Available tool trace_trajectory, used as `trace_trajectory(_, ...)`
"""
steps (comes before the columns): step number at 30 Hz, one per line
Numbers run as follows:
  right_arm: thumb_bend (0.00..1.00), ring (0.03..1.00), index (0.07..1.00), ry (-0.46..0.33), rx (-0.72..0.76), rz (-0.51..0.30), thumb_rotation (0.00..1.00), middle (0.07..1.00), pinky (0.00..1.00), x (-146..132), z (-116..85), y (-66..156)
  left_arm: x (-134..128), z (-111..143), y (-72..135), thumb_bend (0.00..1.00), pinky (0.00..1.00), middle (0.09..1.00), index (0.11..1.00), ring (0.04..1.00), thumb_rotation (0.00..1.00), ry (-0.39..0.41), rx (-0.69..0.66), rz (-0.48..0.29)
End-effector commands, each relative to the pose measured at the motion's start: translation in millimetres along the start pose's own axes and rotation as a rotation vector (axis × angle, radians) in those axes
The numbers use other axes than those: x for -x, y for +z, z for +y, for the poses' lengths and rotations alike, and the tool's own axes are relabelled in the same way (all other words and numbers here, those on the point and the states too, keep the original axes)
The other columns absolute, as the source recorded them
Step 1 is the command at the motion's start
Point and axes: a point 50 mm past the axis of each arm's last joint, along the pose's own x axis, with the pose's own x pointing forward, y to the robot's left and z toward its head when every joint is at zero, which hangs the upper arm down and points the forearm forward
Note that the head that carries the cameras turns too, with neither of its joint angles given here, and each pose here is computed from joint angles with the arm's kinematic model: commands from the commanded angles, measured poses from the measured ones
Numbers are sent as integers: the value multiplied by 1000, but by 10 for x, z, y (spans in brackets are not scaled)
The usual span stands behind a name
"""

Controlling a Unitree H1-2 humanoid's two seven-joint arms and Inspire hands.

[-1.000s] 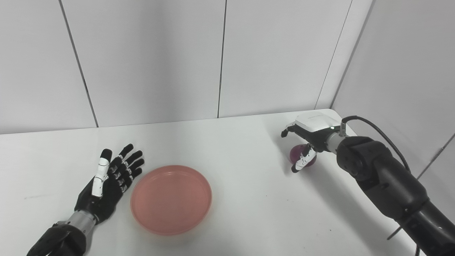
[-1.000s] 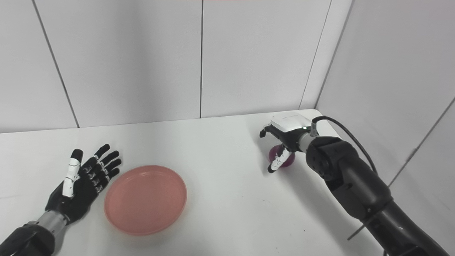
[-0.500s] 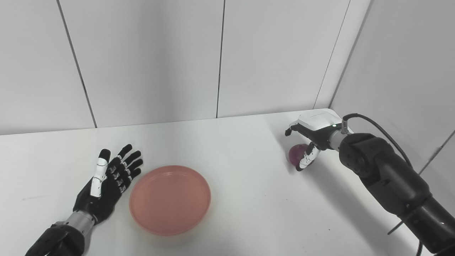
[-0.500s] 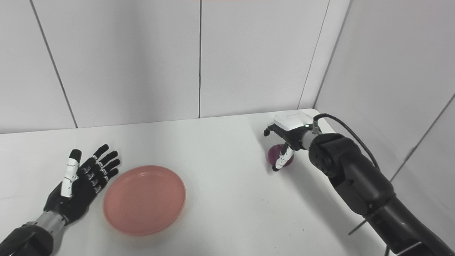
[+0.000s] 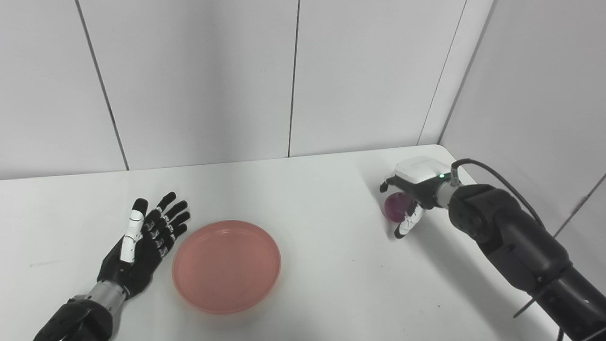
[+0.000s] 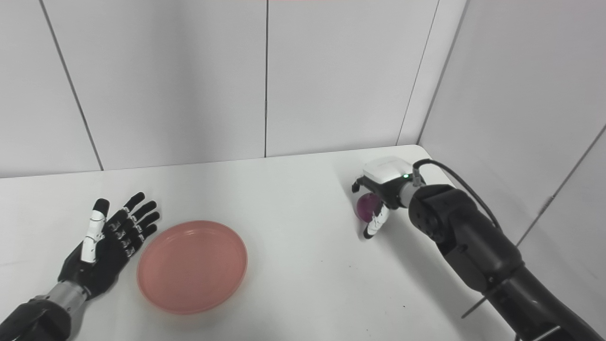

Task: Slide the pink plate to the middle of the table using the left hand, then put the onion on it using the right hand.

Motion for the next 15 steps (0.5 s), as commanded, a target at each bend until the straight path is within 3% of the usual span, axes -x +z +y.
trace_trajectory(1,1000,927,809,-74,8,11,342,898,806,28,-204,-81,122,88,-263,711,1000,955,967,961,928,47,27,138)
trace_trajectory(8,1000,912,793,-131,-43,-22,339,877,688,-35,-56,-159,132,92,-302,708,994,953,969,959,931,42,20,147)
trace_trajectory(15,1000,917,807,-168,-18,-15,331,897,723,-63,-3,-209,141,109,-317,739,1000,958,962,958,905,45,15,152)
